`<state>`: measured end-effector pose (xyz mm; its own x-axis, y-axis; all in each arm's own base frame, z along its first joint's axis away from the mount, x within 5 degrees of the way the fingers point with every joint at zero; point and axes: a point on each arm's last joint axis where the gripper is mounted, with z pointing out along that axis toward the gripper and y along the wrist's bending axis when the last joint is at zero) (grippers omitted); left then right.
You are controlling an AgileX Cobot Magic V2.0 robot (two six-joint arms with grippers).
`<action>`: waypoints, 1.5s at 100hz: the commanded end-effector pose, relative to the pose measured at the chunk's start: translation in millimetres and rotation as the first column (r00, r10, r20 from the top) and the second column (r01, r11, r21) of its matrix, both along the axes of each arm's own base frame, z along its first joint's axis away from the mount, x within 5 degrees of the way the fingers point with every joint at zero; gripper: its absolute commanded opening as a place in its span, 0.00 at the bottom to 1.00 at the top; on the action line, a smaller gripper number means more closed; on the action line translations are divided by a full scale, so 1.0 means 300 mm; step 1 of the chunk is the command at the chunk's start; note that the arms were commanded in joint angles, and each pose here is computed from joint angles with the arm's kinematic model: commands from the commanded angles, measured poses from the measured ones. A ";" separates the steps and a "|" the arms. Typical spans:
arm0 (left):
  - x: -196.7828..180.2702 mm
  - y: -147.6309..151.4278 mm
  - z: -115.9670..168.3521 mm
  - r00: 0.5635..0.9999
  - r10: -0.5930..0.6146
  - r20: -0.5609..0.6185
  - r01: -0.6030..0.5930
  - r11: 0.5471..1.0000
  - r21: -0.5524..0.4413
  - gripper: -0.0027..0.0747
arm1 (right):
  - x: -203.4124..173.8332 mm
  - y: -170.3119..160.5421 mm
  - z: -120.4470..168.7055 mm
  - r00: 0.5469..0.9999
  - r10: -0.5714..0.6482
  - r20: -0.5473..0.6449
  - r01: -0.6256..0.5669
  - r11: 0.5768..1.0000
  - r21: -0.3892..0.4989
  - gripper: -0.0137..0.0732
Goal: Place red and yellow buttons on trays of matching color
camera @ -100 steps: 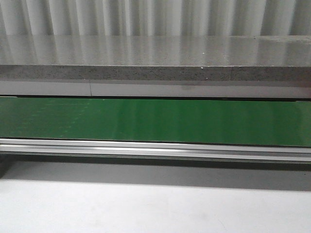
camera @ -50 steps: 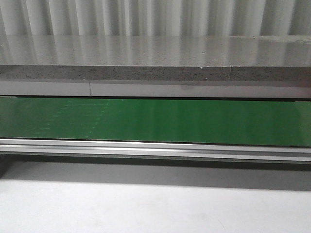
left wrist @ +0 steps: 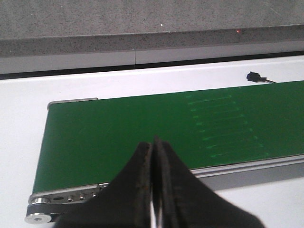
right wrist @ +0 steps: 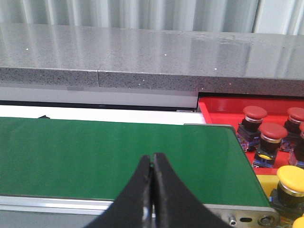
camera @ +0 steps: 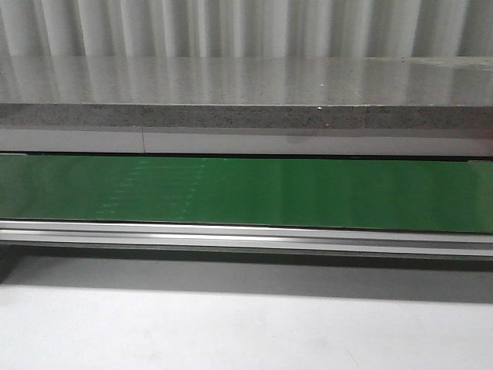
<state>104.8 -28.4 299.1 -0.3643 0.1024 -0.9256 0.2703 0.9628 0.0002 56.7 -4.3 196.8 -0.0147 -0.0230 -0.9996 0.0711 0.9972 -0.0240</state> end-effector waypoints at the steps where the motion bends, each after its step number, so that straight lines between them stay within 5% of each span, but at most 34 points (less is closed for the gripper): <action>1: 0.011 -0.005 0.050 0.996 0.000 0.089 0.003 1.000 -0.031 0.01 | -0.009 0.001 0.047 0.994 0.000 0.108 0.003 1.000 -0.022 0.08; 114: 0.002 -0.002 0.049 0.996 0.010 0.094 -0.005 0.999 -0.052 0.01 | -0.009 0.001 0.047 0.994 0.000 0.107 0.003 1.000 -0.022 0.08; 127: -0.001 0.019 0.043 0.987 0.040 0.155 -0.043 0.999 0.014 0.01 | -0.009 0.001 0.047 0.994 0.000 0.107 0.003 1.000 -0.022 0.08; 150: -0.043 0.049 -0.039 0.948 0.105 0.300 -0.106 0.994 -0.013 0.01 | -0.009 0.001 0.047 0.994 0.000 0.107 0.003 1.000 -0.022 0.08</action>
<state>96.5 -16.6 280.7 -0.2189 0.1102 -0.9695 0.1854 0.9802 0.0695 56.7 -4.3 196.8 -0.0148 -0.0247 -0.9996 0.0712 0.9971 -0.0257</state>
